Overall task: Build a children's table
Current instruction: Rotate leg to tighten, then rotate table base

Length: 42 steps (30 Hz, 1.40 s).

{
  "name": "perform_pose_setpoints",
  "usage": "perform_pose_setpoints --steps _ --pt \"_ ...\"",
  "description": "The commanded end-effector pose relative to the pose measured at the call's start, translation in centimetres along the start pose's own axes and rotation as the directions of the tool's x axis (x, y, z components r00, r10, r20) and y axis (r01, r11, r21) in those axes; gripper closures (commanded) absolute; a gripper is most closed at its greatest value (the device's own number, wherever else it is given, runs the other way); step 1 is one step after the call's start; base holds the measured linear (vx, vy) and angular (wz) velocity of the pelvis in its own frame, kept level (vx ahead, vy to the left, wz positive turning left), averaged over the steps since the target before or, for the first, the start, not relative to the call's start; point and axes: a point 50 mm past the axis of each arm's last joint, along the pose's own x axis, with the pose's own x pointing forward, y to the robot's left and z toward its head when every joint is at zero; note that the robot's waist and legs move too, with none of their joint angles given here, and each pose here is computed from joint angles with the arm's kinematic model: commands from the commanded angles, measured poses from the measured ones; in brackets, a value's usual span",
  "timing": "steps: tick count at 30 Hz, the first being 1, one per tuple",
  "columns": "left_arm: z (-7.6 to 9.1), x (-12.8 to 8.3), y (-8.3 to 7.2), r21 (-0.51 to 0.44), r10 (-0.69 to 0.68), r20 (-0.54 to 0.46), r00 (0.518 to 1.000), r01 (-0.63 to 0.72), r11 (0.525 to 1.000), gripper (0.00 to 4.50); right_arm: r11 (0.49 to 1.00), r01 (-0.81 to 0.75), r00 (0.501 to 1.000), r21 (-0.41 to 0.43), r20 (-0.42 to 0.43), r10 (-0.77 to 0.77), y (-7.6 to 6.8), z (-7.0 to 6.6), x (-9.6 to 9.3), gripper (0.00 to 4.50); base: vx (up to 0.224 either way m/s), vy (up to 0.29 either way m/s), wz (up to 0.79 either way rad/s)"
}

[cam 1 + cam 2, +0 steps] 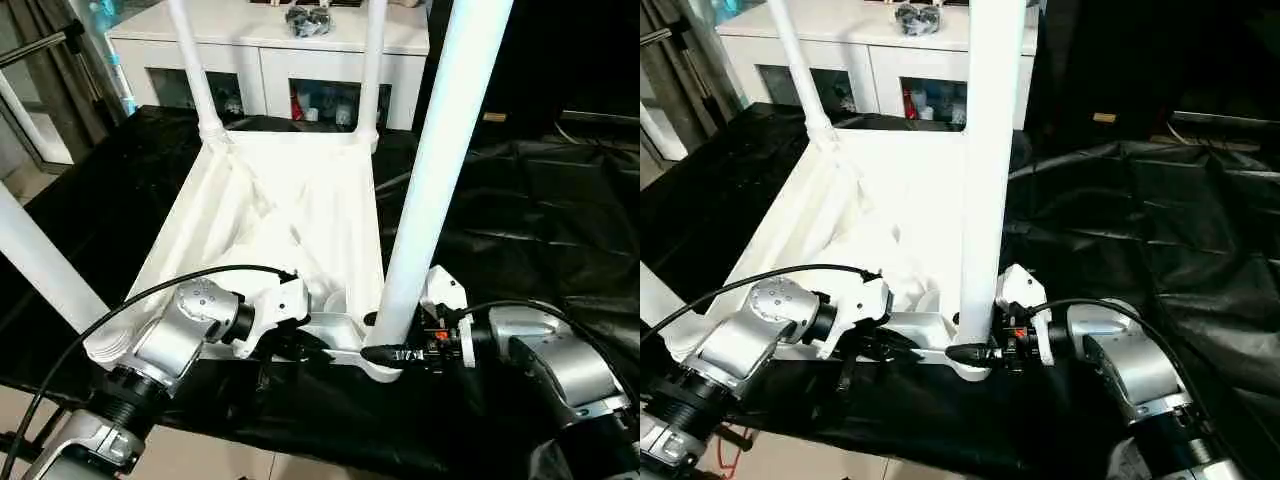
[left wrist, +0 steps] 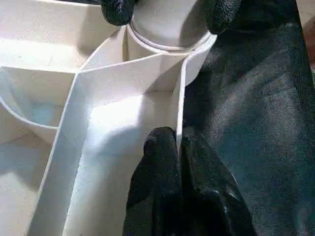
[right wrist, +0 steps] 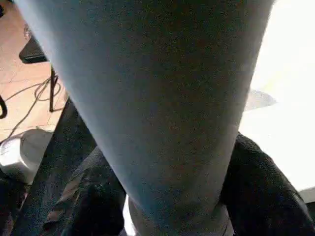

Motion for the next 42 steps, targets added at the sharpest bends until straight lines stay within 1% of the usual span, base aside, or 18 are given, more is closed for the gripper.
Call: perform_pose_setpoints --steps 1,2,5,11,15,16,19,20,21,23,25,26,28,29,35,38,40,42 --pt "0.3 0.0 0.6 -0.044 0.111 0.029 0.993 -0.11 0.993 4.5 0.991 -0.108 0.994 0.082 0.027 0.106 1.5 -0.8 1.5 2.29 0.0 0.0 0.0" --pt "0.3 0.0 0.7 -0.062 0.143 0.033 0.989 -0.141 0.988 4.5 0.993 -0.083 0.996 0.085 0.035 0.08 1.5 -0.8 1.6 2.31 0.0 0.0 0.0" --pt "0.1 0.2 1.7 -0.159 0.371 -0.003 0.929 -0.367 0.917 4.5 0.985 0.121 0.988 0.12 0.078 -0.131 0.5 -1.0 2.4 2.33 0.0 0.0 0.0" --pt "0.6 1.2 0.9 -0.256 0.501 -0.002 0.866 -0.484 0.837 4.5 0.905 0.368 0.921 0.212 0.048 -0.385 -0.5 -2.2 3.6 2.46 0.0 0.0 0.0" --pt "1.0 1.6 0.9 -0.265 0.515 0.018 0.857 -0.492 0.829 4.5 0.899 0.371 0.918 0.233 0.054 -0.393 -0.4 -2.1 4.0 2.46 0.0 0.0 0.0" --pt "1.1 1.8 0.9 -0.261 0.512 0.023 0.859 -0.489 0.832 4.5 0.899 0.363 0.919 0.246 0.066 -0.389 -0.4 -2.0 4.1 1.93 0.0 0.0 0.0" --pt "1.4 2.1 1.0 -0.208 0.49 0.046 0.87 -0.472 0.857 4.5 0.894 0.371 0.913 0.251 0.08 -0.401 -0.6 -1.7 4.1 1.74 0.0 0.0 0.0" --pt "1.5 2.2 1.0 -0.186 0.479 0.049 0.877 -0.463 0.867 4.5 0.894 0.394 0.906 0.214 0.075 -0.417 -0.8 -1.6 3.8 1.44 0.0 0.0 0.0" --pt "1.6 2.2 1.0 -0.18 0.475 0.05 0.879 -0.46 0.87 4.5 0.893 0.401 0.904 0.204 0.073 -0.422 -0.8 -1.5 3.8 1.44 0.0 0.0 0.0" --pt "1.6 2.1 1.3 -0.143 0.466 0.049 0.883 -0.456 0.878 4.5 0.889 0.432 0.89 0.148 0.087 -0.447 -1.2 -1.1 2.8 1.36 0.0 0.0 0.0" --pt "1.6 1.9 1.8 -0.127 0.48 0.039 0.876 -0.473 0.872 4.5 0.895 0.422 0.894 0.141 0.099 -0.437 -1.4 -0.8 1.6 1.36 0.0 0.0 0.0" --pt "1.7 1.3 2.4 -0.124 0.507 0.044 0.861 -0.499 0.858 4.5 0.906 0.404 0.901 0.124 0.114 -0.418 -1.4 -0.5 -0.2 1.36 0.0 0.0 0.0" --pt "1.9 0.9 2.4 -0.144 0.508 0.068 0.858 -0.496 0.856 4.5 0.917 0.385 0.911 0.106 0.113 -0.396 -1.3 -0.2 -1.5 1.36 0.0 0.0 0.0" --pt "2.1 0.7 2.3 -0.163 0.503 0.091 0.86 -0.485 0.859 4.05 0.926 0.368 0.92 0.087 0.109 -0.376 -1.2 0.0 -2.5 1.32 0.0 0.0 0.0" --pt "2.5 0.4 0.4 -0.169 0.394 0.193 0.899 -0.365 0.915 3.5 0.954 0.295 0.953 0.058 0.049 -0.297 -0.4 0.5 -6.5 1.32 0.0 0.0 0.0" --pt "2.6 -0.4 -0.4 -0.137 0.412 0.222 0.883 -0.39 0.91 3.39 0.978 0.189 0.981 0.091 0.023 -0.191 1.0 0.9 -7.1 1.32 0.0 0.0 0.0" --pt "2.8 -0.8 -0.9 -0.152 0.407 0.235 0.883 -0.38 0.912 3.39 0.983 0.164 0.986 0.082 0.011 -0.166 1.4 0.8 -6.8 1.32 0.0 0.0 0.0" --pt "3.1 -1.4 -1.9 -0.214 0.409 0.241 0.88 -0.363 0.907 3.39 0.987 0.147 0.989 0.061 0.0 -0.148 1.6 0.5 -5.4 1.32 0.0 0.0 0.0"
